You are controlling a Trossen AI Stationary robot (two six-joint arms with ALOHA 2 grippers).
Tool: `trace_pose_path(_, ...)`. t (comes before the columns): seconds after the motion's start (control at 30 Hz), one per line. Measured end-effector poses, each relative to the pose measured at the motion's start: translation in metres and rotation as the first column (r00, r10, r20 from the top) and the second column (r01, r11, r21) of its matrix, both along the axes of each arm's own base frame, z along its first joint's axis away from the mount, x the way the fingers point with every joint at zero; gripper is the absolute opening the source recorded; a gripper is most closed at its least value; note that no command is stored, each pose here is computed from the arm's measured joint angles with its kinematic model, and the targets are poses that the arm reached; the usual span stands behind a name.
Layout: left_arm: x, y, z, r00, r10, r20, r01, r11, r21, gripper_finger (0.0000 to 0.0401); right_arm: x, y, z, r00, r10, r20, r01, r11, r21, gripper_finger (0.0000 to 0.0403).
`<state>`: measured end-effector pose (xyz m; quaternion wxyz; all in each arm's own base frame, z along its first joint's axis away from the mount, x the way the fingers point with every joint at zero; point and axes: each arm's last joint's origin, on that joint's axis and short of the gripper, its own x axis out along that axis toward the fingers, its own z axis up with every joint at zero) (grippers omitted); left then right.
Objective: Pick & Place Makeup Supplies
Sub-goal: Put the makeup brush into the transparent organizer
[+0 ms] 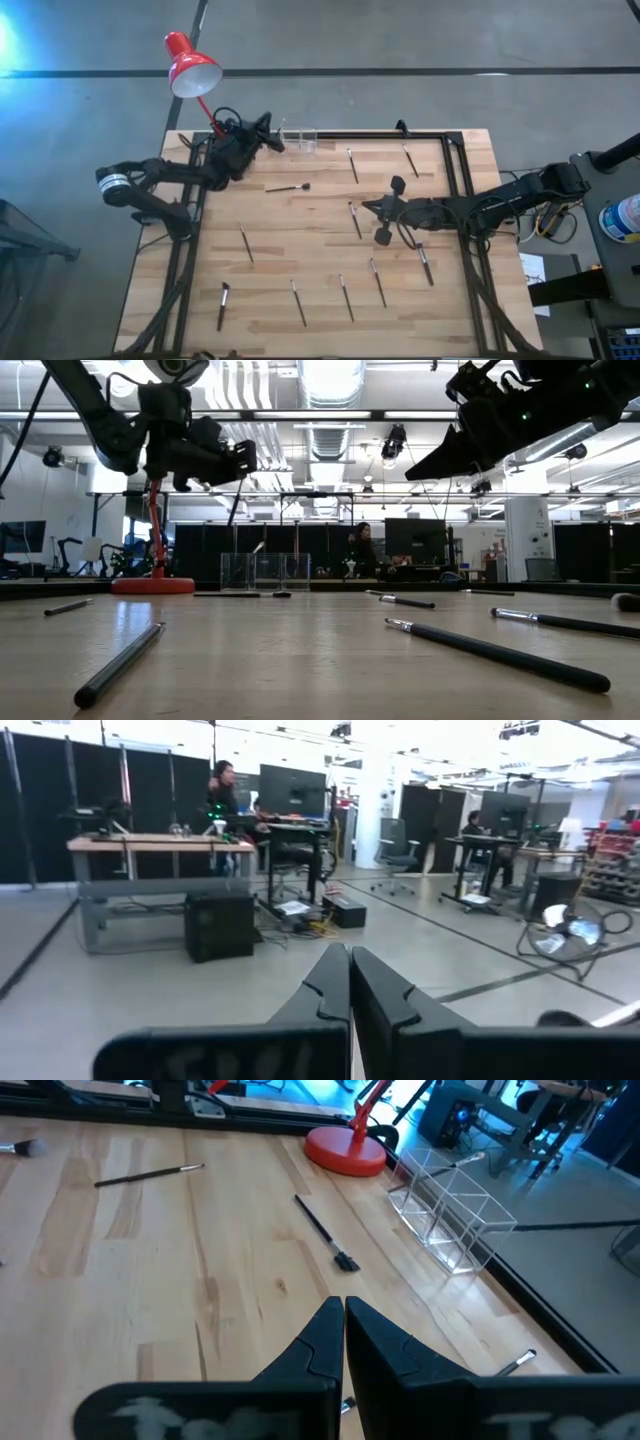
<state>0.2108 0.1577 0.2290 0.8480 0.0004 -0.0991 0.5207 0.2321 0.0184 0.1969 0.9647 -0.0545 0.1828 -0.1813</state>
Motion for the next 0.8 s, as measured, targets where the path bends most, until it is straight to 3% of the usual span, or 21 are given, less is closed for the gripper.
trace_pose_path(0.4,0.001,0.02,-0.022,0.998,0.04,-0.047,-0.041,0.999,-0.007,0.0,0.001,0.0,0.002,1.0,0.007,0.02,-0.007,1.0,-0.012,0.0008)
trace_pose_path(0.53,0.009,0.027,-0.026,0.999,0.043,-0.027,-0.042,0.999,0.026,0.0,0.001,0.0,0.002,1.0,0.007,0.02,-0.007,1.0,-0.012,0.0008)
trace_pose_path(0.8,0.031,0.044,-0.03,0.992,0.057,-0.113,-0.05,0.997,0.059,0.0,0.001,0.0,0.002,1.0,0.011,0.018,-0.011,1.0,-0.015,0.0008)
